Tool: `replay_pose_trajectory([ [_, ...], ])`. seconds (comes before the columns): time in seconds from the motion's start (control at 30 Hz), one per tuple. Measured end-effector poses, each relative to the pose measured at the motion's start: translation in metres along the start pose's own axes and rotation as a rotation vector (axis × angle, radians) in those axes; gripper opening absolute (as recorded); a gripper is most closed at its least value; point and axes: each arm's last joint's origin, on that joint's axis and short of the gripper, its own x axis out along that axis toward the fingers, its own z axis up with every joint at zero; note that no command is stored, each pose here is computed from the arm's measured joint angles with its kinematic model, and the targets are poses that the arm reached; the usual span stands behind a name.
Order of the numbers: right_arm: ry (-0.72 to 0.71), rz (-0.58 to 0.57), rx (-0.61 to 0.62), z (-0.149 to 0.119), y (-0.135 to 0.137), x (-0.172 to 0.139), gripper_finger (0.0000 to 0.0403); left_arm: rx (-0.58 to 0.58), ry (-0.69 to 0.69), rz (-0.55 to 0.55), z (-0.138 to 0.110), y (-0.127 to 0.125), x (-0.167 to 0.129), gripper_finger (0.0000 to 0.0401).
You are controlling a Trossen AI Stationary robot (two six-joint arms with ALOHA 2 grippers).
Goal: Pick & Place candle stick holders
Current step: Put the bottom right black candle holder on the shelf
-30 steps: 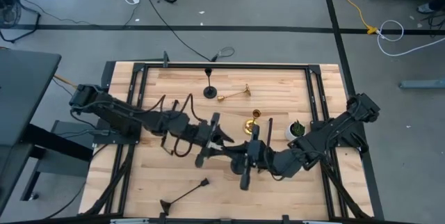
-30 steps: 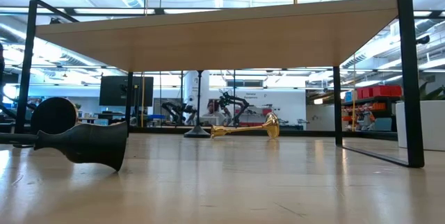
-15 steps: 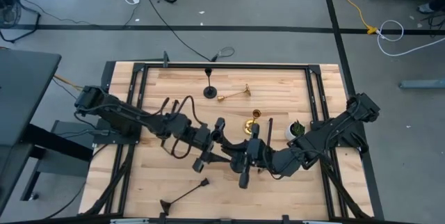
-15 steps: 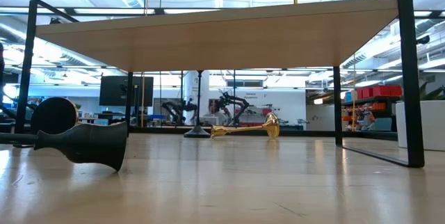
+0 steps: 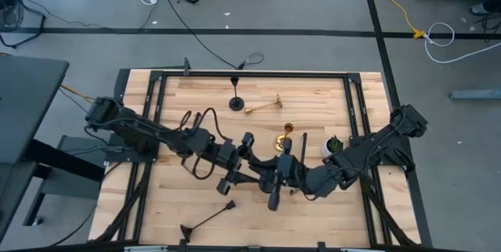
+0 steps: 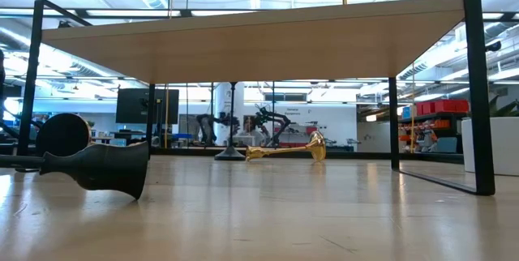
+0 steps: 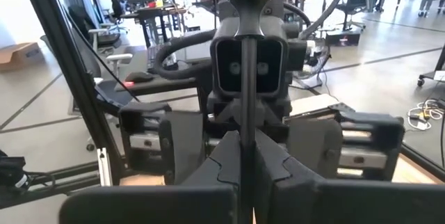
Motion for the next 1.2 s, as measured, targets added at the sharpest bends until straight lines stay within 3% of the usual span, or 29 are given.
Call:
replay_pose_trajectory([
  [0.23, 0.000, -0.003, 0.000, 0.000, -0.001, 0.001, 0.0004, -0.011, -0.020, 0.003, -0.011, 0.002, 0.005, 0.0158],
  [0.47, 0.001, -0.006, -0.002, 0.000, -0.001, 0.001, 0.0017, -0.008, -0.015, 0.001, -0.011, 0.007, 0.005, 0.0019],
  [0.93, 0.006, 0.016, -0.113, 0.002, 0.008, -0.018, 0.0049, -0.008, 0.087, 0.025, -0.003, 0.013, -0.004, 0.0015],
  [1.03, -0.006, -0.015, -0.082, 0.006, 0.010, -0.032, 0.0049, 0.019, 0.145, 0.058, 0.006, 0.012, -0.012, 0.0015],
  [1.2, 0.007, -0.009, -0.095, 0.004, 0.019, -0.052, 0.0048, 0.047, 0.263, 0.204, 0.025, 0.017, -0.033, 0.0015],
])
